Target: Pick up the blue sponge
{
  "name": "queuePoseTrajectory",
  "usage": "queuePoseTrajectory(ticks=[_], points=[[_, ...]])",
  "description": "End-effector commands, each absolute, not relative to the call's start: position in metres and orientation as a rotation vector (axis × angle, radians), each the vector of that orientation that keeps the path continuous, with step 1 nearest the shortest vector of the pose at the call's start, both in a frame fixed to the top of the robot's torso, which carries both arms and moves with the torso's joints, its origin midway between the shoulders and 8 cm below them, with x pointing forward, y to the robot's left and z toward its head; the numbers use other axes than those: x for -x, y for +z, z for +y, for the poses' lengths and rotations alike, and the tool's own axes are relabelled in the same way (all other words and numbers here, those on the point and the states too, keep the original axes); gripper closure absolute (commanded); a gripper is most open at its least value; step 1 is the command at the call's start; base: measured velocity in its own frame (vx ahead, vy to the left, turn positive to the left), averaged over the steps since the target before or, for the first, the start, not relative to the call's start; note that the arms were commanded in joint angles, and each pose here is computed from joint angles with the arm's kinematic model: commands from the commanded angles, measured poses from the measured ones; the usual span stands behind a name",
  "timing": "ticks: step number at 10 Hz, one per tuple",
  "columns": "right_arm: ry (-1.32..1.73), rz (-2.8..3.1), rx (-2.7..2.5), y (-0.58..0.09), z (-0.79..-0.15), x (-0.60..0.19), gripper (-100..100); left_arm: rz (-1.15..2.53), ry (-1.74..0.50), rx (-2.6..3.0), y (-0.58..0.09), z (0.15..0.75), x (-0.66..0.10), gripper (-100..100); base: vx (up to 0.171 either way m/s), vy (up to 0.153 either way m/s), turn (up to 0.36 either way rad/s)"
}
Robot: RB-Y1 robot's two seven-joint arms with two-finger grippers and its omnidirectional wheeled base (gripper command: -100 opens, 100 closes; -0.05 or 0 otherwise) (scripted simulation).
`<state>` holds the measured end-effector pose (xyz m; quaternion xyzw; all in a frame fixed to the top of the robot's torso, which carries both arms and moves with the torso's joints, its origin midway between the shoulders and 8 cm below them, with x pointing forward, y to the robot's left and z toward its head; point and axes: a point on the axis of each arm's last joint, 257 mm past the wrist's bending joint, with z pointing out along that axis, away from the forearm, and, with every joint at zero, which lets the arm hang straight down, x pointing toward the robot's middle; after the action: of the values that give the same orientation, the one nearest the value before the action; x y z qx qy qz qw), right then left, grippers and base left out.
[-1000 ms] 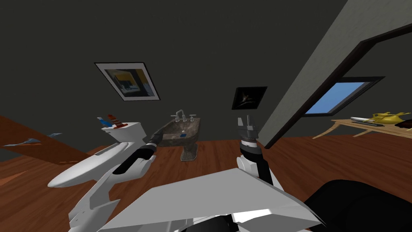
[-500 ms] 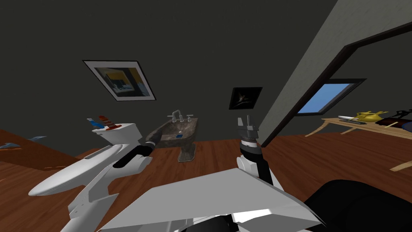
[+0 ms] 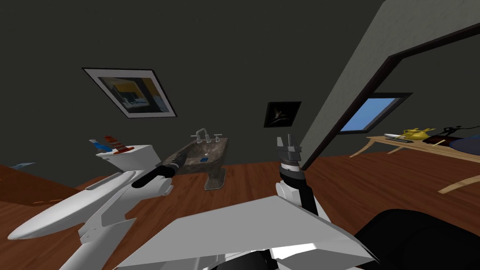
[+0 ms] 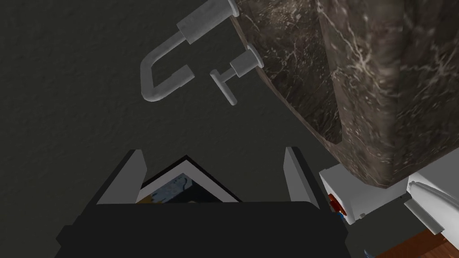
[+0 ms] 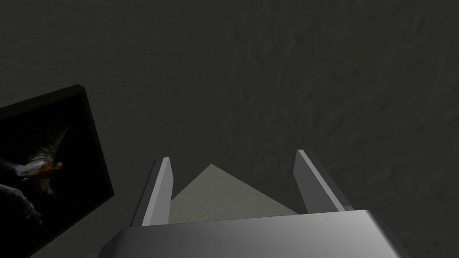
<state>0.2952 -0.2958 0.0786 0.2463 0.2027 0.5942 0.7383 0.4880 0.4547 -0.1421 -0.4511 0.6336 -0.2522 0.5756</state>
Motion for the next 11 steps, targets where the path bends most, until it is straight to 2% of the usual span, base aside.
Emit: queuePoseTrajectory(ticks=[1,11], points=[[1.304,0.445,-0.541,0.079,-0.296,-0.295,0,1.506,-0.571,1.08,-0.149,0.458,-0.487,-100,0.008,-0.041,0.014],[1.304,0.445,-0.541,0.079,-0.296,-0.295,0,1.66,-0.441,1.244,-0.176,0.499,-0.487,-100,0.024,-0.057,-0.021]])
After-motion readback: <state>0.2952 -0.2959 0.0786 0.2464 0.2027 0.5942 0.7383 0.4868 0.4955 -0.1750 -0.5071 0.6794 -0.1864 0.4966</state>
